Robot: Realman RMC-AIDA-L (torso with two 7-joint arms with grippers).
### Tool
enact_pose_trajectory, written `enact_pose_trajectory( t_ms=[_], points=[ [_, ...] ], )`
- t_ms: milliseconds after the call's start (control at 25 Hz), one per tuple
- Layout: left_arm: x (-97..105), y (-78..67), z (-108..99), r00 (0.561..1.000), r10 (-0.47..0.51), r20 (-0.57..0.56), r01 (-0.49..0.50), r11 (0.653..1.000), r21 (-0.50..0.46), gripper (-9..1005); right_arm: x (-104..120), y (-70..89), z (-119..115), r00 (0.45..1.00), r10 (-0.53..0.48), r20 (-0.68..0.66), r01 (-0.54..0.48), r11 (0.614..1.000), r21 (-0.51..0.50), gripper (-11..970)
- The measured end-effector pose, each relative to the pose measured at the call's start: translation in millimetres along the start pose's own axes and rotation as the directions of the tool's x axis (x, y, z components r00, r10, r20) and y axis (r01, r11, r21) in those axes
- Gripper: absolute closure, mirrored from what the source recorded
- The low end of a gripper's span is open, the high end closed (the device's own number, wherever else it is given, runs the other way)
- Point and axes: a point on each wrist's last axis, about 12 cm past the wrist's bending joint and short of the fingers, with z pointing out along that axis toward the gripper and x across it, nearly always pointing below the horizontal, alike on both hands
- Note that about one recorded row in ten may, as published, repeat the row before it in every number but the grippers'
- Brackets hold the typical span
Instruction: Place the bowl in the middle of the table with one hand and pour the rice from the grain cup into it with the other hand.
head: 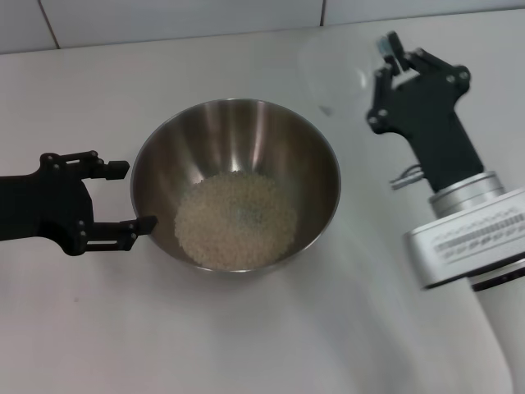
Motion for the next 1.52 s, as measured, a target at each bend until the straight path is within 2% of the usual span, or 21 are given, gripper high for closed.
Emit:
enact_pose_trajectory(
  t_ms=[120, 160, 320, 560, 960, 1160, 1360, 1520],
  points=[
    [0, -0.9, 1, 1.0, 0.0, -0.001, 0.0, 1.0, 0.006, 181, 26, -16.6, -2, 0.987, 0.128, -0.101, -0.127, 0.992, 0.016, 945],
    [0, -1.0, 2, 1.0, -0.002, -0.001, 0.002, 1.0, 0.007, 181, 40, -24.0, 0, 0.967, 0.195, -0.165, -0.195, 0.981, 0.016, 945],
    [1, -1.3, 3, 1.0, -0.002, 0.002, 0.002, 1.0, 0.01, 181, 55, -28.1, 8, 0.936, 0.246, -0.25, -0.26, 0.965, -0.021, 942],
    [0, -0.9, 4, 1.0, 0.0, 0.005, 0.0, 1.0, 0.012, 181, 68, -24.9, 24, 0.893, 0.265, -0.364, -0.323, 0.94, -0.109, 923],
    [-1, -1.8, 5, 1.0, 0.002, 0.005, -0.002, 1.0, 0.021, 181, 70, -16.5, 27, 0.875, 0.256, -0.412, -0.341, 0.929, -0.146, 892],
    [-1, -1.8, 6, 1.0, 0.001, 0.0, -0.001, 1.0, 0.021, 181, 72, -14.4, 20, 0.859, 0.275, -0.432, -0.363, 0.922, -0.136, 876],
    [0, -2.1, 5, 1.0, -0.001, 0.0, 0.001, 1.0, 0.021, 181, 73, -13.8, 0, 0.833, 0.34, -0.436, -0.429, 0.895, -0.124, 744],
    [1, -2.5, 5, 1.0, -0.004, 0.0, 0.004, 1.0, 0.021, 181, 78, -21.4, -25, 0.805, 0.396, -0.442, -0.464, 0.885, -0.051, 618]
  ],
)
